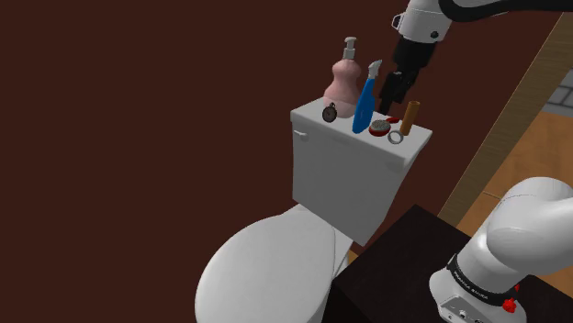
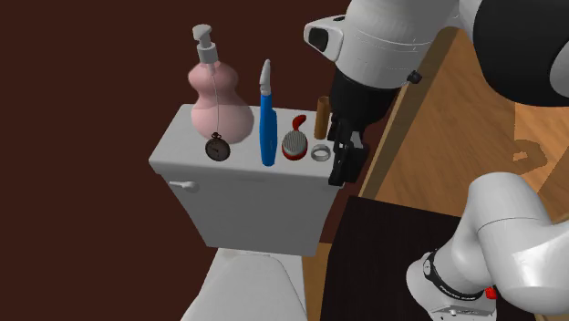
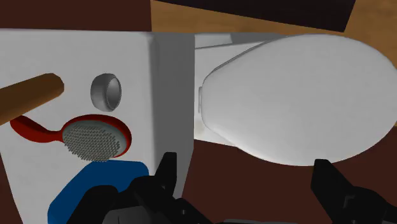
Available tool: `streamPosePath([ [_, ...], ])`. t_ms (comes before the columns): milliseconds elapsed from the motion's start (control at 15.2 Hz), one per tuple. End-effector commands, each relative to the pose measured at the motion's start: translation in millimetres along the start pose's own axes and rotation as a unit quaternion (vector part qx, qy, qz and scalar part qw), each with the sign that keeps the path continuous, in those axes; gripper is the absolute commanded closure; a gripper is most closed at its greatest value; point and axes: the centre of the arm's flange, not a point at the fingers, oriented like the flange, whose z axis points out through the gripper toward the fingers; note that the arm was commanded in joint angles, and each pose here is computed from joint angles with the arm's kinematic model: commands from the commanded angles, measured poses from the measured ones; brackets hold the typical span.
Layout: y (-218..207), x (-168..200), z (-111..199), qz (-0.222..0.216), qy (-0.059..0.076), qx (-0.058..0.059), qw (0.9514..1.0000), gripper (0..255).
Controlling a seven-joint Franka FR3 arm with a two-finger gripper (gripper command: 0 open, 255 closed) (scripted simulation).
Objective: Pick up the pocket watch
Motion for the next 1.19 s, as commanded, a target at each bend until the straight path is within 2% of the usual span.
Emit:
streamPosePath([
  [0, 0, 0, 0, 0.000, 0.000, 0.000, 1.0000, 0],
  [132, -5, 23, 12, 0.047, 0.002, -0.009, 0.9989, 0],
  [264, -7, 47, 23, 0.093, 0.003, -0.017, 0.9955, 0],
  [396, -7, 71, 34, 0.140, 0.005, -0.026, 0.9898, 0],
  [528, -5, 94, 46, 0.186, 0.007, -0.035, 0.9819, 0],
  [660, 0, 118, 57, 0.232, 0.008, -0.043, 0.9718, 0],
  [792, 7, 141, 68, 0.277, 0.010, -0.052, 0.9594, 0],
  [924, 17, 163, 79, 0.322, 0.011, -0.060, 0.9449, 0],
  [1122, 35, 194, 95, 0.387, 0.014, -0.072, 0.9191, 0],
])
